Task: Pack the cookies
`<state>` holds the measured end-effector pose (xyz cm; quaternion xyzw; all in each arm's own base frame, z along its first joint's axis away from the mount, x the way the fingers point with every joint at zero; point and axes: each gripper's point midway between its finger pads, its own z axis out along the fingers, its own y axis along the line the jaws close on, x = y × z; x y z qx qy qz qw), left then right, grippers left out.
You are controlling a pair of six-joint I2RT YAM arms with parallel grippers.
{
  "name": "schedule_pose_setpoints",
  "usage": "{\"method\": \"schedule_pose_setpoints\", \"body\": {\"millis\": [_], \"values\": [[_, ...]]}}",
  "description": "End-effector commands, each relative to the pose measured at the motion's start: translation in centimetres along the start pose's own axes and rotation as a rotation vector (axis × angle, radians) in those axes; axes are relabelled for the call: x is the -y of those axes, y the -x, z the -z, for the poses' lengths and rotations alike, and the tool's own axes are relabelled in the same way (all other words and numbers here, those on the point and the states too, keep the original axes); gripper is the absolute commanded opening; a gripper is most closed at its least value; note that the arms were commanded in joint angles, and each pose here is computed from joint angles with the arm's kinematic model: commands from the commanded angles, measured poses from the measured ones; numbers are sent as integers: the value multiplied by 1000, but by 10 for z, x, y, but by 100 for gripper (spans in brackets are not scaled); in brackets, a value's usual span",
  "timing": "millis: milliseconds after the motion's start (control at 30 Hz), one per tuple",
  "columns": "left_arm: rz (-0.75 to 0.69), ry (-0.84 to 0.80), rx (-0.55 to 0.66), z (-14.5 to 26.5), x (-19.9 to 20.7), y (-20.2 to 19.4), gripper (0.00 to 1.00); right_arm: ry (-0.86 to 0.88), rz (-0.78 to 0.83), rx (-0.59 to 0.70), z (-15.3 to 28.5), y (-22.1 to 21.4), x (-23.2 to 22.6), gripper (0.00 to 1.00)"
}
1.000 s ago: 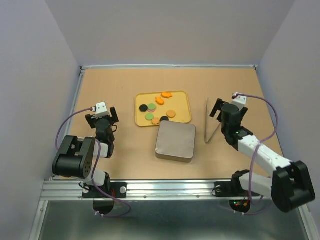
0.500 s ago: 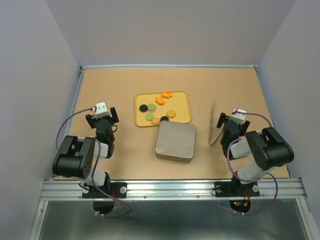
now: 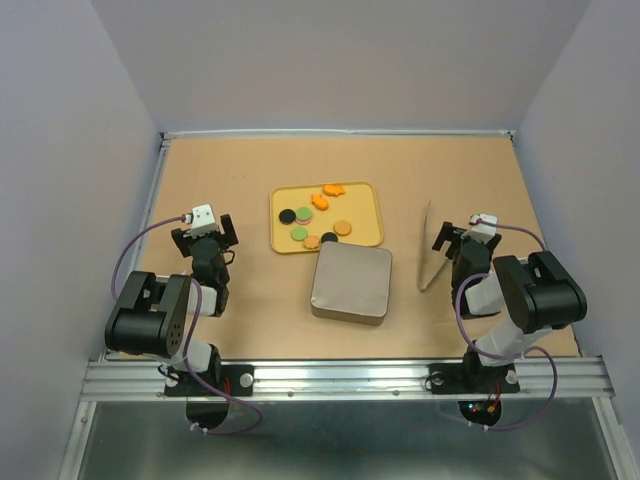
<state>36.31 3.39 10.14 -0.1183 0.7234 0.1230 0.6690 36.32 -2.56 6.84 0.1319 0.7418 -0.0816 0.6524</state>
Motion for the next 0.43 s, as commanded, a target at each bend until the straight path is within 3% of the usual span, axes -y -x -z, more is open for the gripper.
{"method": "schedule_pose_setpoints", "body": {"millis": [0, 400], "values": [[130, 1, 281, 0, 1, 75, 99, 39, -46, 117, -2, 30, -8, 100], [136, 8, 289, 2, -1, 76, 99, 45, -44, 120, 0, 30, -8, 100]]}}
